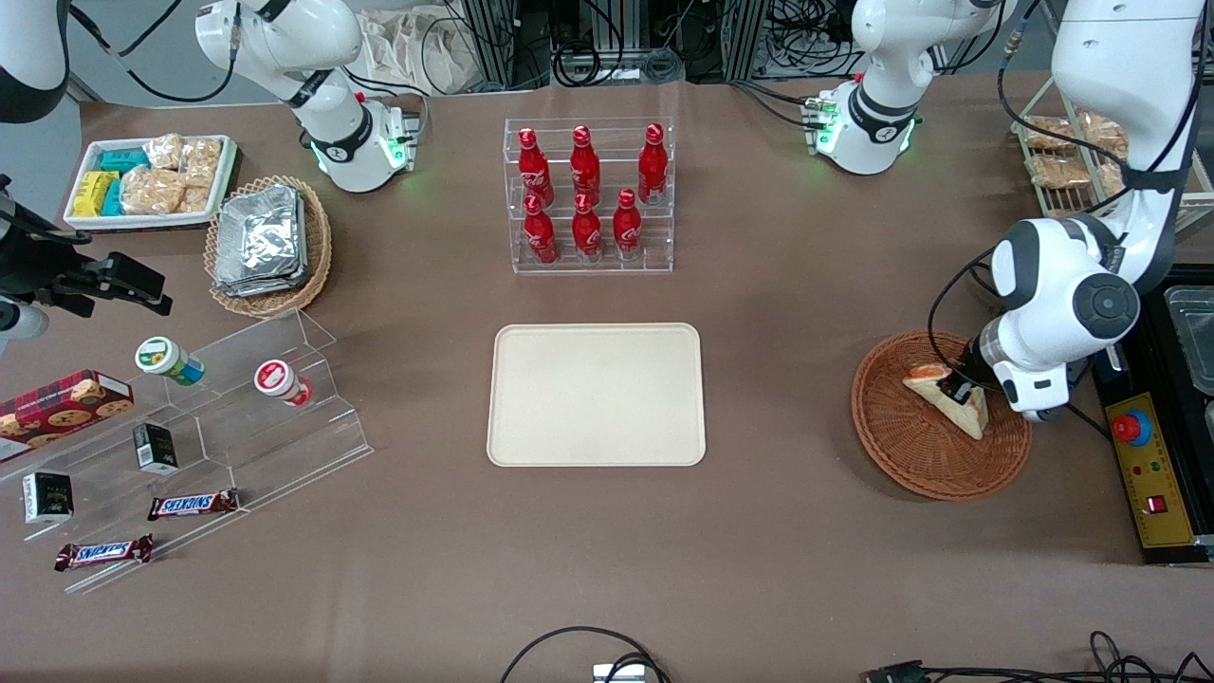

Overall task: Place sandwich from basket to tray
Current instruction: 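Close the left gripper on the sandwich and lift it, then carry the sandwich with the left gripper over the cream tray and lower it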

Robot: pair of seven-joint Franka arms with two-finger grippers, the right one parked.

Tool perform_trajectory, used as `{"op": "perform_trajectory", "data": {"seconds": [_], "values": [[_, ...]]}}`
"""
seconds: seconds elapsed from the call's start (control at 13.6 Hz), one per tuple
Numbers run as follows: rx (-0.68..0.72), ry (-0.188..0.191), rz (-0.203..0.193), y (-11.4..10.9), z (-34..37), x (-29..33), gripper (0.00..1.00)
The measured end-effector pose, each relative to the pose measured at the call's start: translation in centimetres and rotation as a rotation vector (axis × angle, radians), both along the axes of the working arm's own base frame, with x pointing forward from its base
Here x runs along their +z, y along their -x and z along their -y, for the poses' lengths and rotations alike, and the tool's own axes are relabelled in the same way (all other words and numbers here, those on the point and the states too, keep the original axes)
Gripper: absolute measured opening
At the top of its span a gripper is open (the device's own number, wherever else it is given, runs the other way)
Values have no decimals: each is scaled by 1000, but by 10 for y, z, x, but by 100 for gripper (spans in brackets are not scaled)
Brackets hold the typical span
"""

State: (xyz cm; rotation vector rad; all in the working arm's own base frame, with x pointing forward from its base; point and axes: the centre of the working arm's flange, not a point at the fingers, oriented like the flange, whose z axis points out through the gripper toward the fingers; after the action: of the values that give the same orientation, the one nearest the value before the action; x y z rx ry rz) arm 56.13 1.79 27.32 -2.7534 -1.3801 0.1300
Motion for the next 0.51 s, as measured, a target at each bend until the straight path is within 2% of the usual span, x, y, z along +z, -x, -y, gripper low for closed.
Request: {"op": "perform_trajectory", "data": {"seconds": [0.15, 0.29, 0.37, 0.51], "values": [[-26, -3, -18, -17, 15, 35, 25], [-71, -4, -27, -35, 43, 80, 16], [-107, -1, -24, -41, 65, 101, 16], [-227, 18, 11, -47, 131, 130, 16]]}}
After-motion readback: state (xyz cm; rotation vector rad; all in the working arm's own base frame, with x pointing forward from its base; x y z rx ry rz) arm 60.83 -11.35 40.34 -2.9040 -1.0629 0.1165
